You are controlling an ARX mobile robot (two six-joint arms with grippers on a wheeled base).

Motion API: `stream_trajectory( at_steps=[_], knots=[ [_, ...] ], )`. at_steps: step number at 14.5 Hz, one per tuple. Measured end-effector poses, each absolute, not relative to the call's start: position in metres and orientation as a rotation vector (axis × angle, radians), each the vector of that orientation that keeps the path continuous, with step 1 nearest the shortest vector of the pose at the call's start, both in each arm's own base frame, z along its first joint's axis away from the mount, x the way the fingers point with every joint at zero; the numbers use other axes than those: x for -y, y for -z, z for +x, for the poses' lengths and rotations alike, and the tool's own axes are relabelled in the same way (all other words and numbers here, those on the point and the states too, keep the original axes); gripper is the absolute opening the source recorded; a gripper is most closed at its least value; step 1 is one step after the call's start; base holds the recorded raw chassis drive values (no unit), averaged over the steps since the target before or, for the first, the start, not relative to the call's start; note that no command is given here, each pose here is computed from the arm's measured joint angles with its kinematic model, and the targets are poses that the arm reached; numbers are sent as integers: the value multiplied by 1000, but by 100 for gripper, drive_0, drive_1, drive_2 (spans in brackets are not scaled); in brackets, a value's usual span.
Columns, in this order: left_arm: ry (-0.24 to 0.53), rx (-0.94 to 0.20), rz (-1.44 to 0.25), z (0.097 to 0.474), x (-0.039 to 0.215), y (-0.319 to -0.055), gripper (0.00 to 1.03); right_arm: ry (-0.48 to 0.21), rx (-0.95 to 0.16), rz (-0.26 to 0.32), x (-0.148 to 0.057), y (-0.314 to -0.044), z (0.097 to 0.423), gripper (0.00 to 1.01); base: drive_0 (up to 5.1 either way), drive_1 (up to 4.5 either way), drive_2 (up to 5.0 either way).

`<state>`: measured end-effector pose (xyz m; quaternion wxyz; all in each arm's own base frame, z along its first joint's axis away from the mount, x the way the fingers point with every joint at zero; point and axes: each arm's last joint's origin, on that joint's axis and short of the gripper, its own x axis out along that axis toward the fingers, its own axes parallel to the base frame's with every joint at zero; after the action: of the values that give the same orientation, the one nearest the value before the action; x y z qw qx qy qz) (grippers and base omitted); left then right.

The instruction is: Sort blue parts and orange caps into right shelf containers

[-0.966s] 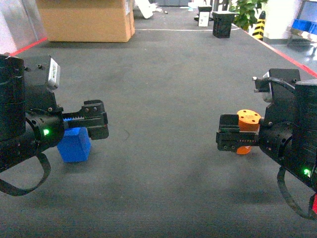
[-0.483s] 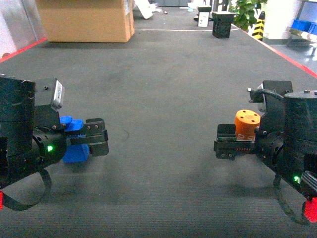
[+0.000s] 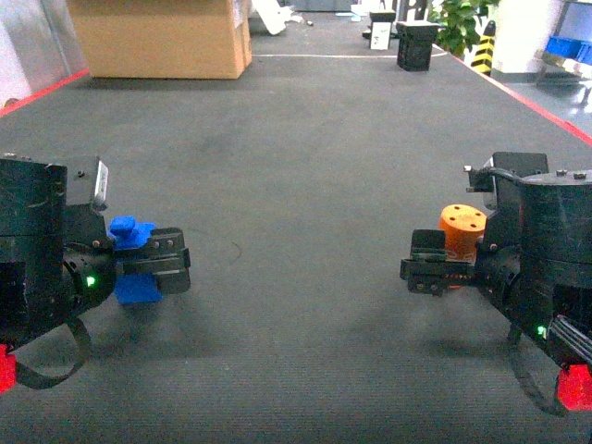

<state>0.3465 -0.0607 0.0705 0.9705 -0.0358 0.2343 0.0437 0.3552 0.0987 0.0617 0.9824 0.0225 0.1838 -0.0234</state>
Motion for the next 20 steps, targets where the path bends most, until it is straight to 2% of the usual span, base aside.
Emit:
stream_trajectory(
  at_steps=[1, 2, 3, 5, 9, 12, 14, 15, 18, 20],
  knots=[
    [-98, -453, -56, 348, 60, -72, 82, 46, -373, 41, -99, -62, 355, 67, 0, 0, 0],
    [-95, -449, -46, 349, 61, -72, 55, 44, -370, 34, -99, -62, 356, 44, 0, 0, 0],
    [-100, -420, -50, 348, 60, -75, 43, 35, -351, 30, -98, -62, 351, 42, 0, 0, 0],
    [-108, -386, -61, 337, 59, -83, 43, 10, -320, 24, -94, -72, 337, 42, 0, 0, 0],
    [-154, -199, -90, 301, 50, -131, 43, -4, -174, 37, -77, -120, 302, 42, 0, 0, 0],
    [-243, -91, -8, 249, 35, -170, 43, 19, -122, 36, -53, -155, 241, 42, 0, 0, 0],
    [-332, 65, 23, 213, 29, -209, 43, 49, -55, 48, -38, -176, 198, 42, 0, 0, 0],
    [-356, 104, 17, 191, 30, -219, 43, 63, -26, 51, -33, -184, 178, 42, 0, 0, 0],
    [-378, 148, -13, 154, 35, -225, 43, 73, 105, 71, -27, -212, 143, 42, 0, 0, 0],
    [-375, 254, -75, 147, 36, -234, 43, 46, 148, 87, -29, -218, 134, 42, 0, 0, 0]
  ],
)
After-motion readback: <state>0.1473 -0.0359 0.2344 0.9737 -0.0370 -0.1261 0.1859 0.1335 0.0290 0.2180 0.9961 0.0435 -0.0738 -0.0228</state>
